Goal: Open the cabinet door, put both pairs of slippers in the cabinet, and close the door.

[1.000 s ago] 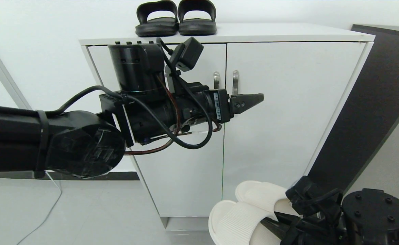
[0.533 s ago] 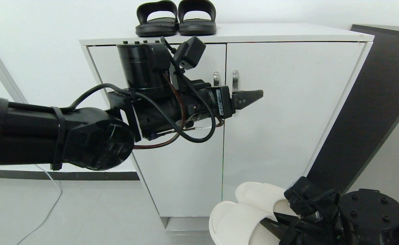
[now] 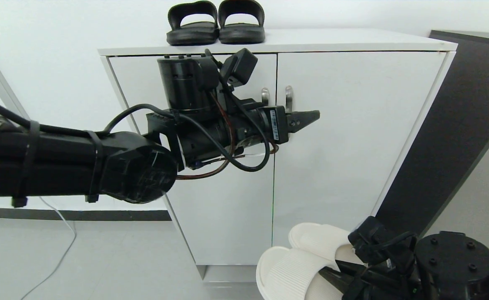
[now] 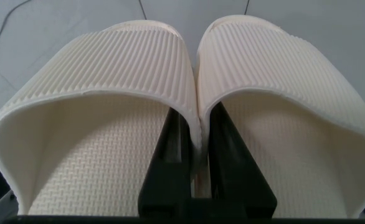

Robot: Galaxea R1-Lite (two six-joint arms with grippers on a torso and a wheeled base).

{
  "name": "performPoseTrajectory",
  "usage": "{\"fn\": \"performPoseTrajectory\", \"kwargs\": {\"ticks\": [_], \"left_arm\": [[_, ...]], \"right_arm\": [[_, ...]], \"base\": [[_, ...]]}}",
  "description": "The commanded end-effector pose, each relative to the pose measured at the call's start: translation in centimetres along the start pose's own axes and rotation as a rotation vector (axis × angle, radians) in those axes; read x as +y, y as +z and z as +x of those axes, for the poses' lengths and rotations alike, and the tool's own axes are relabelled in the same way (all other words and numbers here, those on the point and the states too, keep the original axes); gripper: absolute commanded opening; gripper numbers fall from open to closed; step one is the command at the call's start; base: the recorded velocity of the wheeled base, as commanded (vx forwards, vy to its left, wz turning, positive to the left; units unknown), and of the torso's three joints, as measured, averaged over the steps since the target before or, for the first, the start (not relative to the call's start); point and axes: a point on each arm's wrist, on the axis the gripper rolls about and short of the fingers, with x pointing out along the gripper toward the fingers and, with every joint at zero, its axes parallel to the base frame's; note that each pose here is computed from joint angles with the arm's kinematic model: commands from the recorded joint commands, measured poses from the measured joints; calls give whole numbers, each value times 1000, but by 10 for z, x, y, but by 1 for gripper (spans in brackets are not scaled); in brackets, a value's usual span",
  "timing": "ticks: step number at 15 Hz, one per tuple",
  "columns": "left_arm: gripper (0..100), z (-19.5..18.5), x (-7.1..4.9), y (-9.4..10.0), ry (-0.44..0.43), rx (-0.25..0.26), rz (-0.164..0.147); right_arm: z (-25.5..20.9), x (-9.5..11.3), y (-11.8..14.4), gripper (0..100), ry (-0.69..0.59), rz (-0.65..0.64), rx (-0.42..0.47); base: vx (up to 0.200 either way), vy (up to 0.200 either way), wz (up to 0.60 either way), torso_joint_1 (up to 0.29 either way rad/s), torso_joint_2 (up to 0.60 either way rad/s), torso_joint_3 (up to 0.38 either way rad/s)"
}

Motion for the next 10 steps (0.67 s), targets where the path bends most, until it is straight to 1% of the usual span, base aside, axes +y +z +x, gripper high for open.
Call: {"fn": "performPoseTrajectory", "kwargs": {"ticks": [1, 4, 7, 8, 10], "left_arm": [[0, -1, -3, 1, -10, 1, -1], [0, -8, -10, 0, -19, 9, -2], [0, -21, -28, 2, -58, 12, -2], [0, -25, -37, 1, -77, 18, -3], [0, -35, -43, 1, -85, 25, 0]], "right_arm": [[0, 0, -1, 0, 8, -1, 3], [-3, 0, -4, 0, 52, -5, 14], [-9, 0, -3, 0, 108, -5, 8], [-12, 0, -5, 0, 124, -7, 11], [-17, 1, -5, 0, 157, -19, 6]], "base": [[0, 0, 0, 0, 0, 0], [0, 0, 0, 0, 0, 0], [0, 0, 0, 0, 0, 0], [0, 0, 0, 0, 0, 0], [0, 0, 0, 0, 0, 0]]}}
